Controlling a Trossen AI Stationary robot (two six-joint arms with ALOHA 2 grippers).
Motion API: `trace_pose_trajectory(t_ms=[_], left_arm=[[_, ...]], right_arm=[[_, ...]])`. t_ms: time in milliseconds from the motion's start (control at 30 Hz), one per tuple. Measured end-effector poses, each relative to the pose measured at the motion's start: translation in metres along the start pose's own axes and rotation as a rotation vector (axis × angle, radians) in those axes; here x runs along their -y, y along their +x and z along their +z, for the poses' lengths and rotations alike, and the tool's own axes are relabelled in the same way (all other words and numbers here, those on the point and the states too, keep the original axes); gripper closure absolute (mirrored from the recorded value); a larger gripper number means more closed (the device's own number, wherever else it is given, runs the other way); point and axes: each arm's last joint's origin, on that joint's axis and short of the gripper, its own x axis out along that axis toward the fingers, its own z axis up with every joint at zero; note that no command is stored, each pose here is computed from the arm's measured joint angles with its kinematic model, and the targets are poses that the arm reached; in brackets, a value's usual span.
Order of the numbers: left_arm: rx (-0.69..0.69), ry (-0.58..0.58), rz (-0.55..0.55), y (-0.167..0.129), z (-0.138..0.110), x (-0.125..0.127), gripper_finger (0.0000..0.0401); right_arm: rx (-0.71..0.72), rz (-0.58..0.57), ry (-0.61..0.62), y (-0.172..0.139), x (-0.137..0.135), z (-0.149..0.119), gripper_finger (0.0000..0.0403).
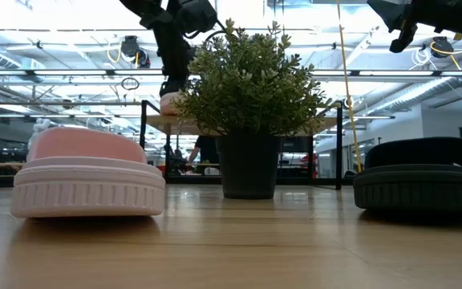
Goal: Pick and place slides into the shelf
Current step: Put the top pink slide on the shelf
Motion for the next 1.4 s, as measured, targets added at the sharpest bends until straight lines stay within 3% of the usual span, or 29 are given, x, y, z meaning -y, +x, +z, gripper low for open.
trace_pose_trajectory(t_ms=[1400], left_arm=[[-0.013,0.134,-0.045,-0.0014,-0.0028,0.0050,0.0304]], right_arm=[[-0.005,-0.002,-0.002,0.0000,0.0002,-0.0005,0.0255]])
